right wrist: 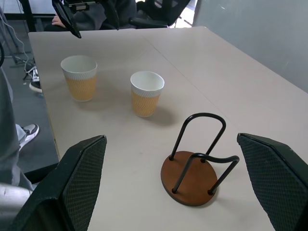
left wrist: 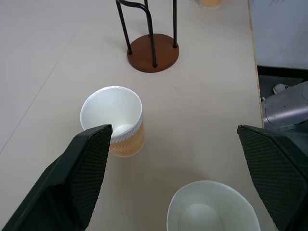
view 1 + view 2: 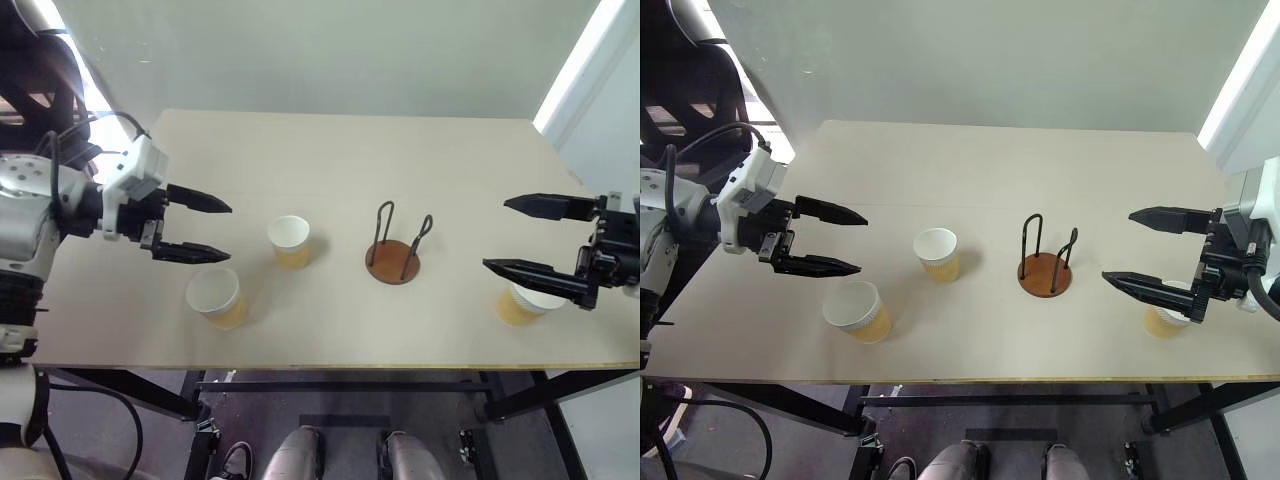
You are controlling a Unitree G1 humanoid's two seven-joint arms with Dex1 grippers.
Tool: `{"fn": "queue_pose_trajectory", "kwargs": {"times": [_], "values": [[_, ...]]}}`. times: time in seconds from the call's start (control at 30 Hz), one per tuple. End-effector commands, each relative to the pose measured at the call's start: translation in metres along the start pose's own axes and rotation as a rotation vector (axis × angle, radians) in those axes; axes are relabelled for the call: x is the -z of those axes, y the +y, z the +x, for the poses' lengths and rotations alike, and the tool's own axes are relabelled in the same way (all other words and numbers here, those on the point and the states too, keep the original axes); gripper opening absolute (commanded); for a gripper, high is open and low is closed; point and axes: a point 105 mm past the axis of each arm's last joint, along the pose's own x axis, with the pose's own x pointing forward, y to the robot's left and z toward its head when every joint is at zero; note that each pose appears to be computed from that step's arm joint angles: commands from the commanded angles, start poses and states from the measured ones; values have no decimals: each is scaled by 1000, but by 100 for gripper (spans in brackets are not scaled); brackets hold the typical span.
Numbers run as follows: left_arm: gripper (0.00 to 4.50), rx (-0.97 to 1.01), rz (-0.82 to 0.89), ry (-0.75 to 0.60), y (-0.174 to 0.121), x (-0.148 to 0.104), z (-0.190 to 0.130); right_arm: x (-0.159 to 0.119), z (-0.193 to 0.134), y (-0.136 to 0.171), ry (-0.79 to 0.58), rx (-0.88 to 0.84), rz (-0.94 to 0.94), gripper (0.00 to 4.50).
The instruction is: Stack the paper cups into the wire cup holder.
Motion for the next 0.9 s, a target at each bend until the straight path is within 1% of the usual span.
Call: {"fn": "queue_pose_trajectory", "kwargs": {"times": [0.03,0.43,0.57,0.9], "values": [[446,-1,43,-9,-1,-12,-8,-10,-4,2,-16,0,-43,450],[446,-10,47,-13,-1,-14,-13,-13,-4,4,-19,-12,-34,450],[446,-21,57,-25,1,-19,-16,-13,-3,5,-22,-12,-29,450],[446,-8,77,-53,3,-28,-12,-11,-4,6,-23,7,-18,450]]}}
